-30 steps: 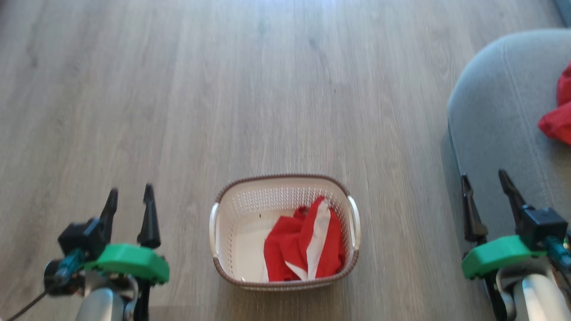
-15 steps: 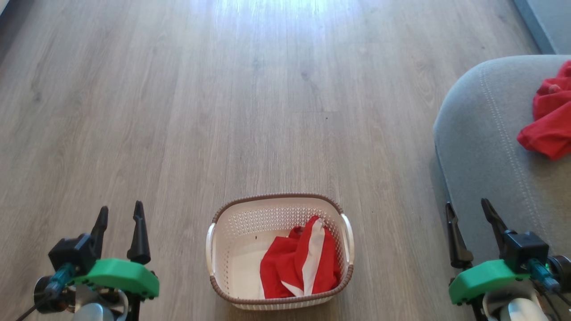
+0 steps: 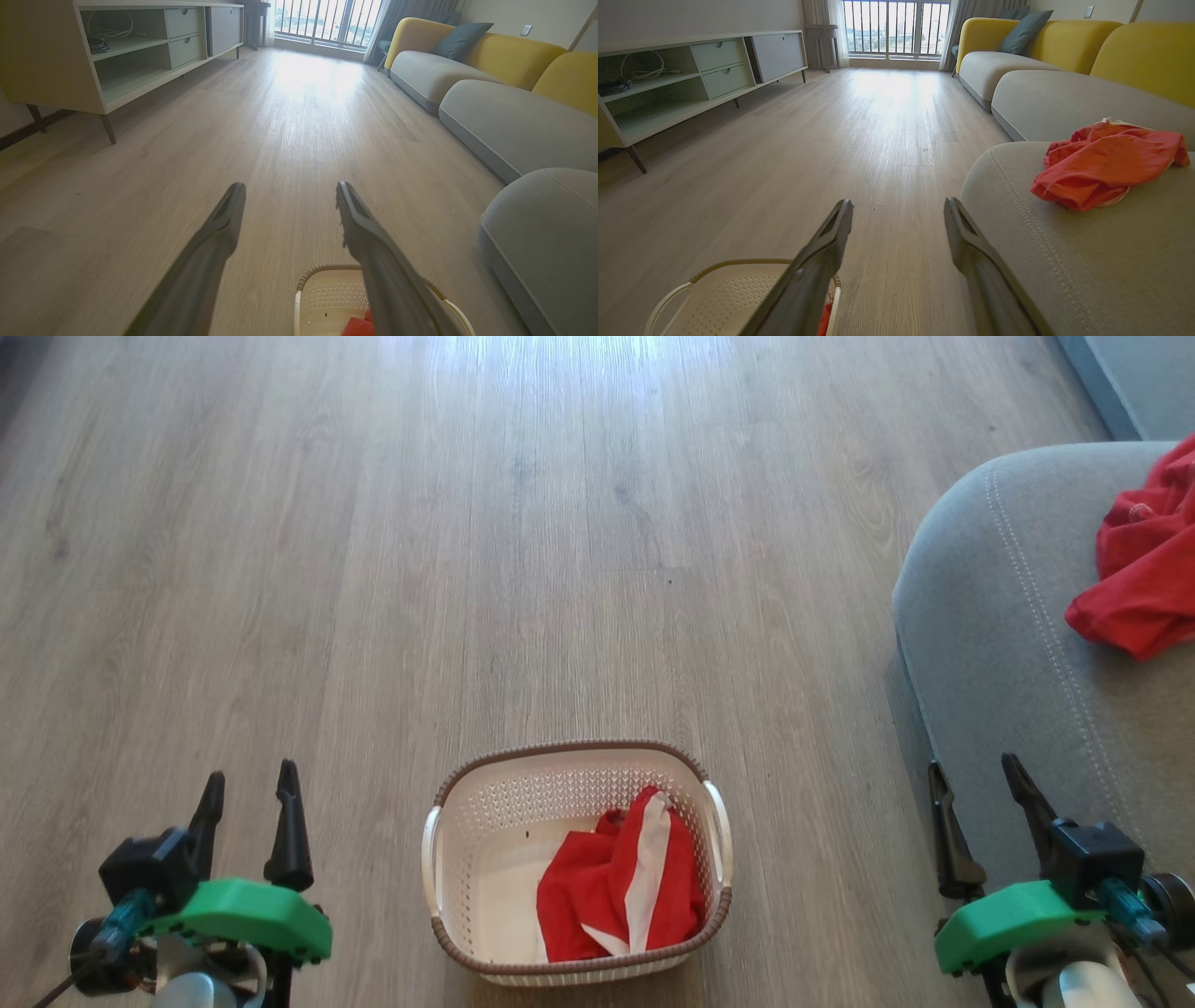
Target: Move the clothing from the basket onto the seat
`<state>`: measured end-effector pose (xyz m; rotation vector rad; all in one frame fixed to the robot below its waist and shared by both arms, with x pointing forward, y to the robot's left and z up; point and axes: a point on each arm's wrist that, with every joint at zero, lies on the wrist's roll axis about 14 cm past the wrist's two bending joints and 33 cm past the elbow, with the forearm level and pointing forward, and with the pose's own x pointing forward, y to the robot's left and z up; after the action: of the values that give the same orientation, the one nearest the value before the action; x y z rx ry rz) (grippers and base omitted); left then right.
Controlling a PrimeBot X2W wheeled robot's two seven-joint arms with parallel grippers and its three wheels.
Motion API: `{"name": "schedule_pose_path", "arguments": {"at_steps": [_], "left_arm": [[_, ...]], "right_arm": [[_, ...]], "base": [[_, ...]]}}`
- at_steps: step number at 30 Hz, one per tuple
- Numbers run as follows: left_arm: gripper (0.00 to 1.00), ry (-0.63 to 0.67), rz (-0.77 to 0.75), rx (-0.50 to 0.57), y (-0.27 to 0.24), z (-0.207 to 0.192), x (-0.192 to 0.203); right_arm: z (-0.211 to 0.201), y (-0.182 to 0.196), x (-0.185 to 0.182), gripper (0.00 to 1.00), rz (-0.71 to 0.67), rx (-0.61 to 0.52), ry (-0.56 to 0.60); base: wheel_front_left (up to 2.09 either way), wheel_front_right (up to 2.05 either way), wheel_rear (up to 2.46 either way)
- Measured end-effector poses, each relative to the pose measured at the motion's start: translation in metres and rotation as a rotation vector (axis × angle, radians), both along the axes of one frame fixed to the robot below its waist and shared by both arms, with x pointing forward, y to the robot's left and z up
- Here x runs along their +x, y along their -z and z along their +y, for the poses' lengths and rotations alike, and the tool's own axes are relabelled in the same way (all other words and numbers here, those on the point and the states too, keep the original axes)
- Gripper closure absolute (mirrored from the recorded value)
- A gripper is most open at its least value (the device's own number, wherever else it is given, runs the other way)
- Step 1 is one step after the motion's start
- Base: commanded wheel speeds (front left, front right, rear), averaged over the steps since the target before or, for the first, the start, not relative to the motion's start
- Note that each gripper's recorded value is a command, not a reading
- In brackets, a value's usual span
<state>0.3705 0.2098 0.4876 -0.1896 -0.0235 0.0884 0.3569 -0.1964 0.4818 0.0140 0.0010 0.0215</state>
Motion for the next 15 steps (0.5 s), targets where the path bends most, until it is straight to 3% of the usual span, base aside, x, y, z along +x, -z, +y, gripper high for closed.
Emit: {"name": "schedule_pose_path", "arguments": {"at_steps": [15], "left_arm": [[0.0,0.062,0.049,-0.004,0.017,-0.021,0.016]], "right_arm": [[-0.017,0.014,-0.001,0.0,0.044,0.0,0.055]], "base": [[0.0,0.0,0.0]]}}
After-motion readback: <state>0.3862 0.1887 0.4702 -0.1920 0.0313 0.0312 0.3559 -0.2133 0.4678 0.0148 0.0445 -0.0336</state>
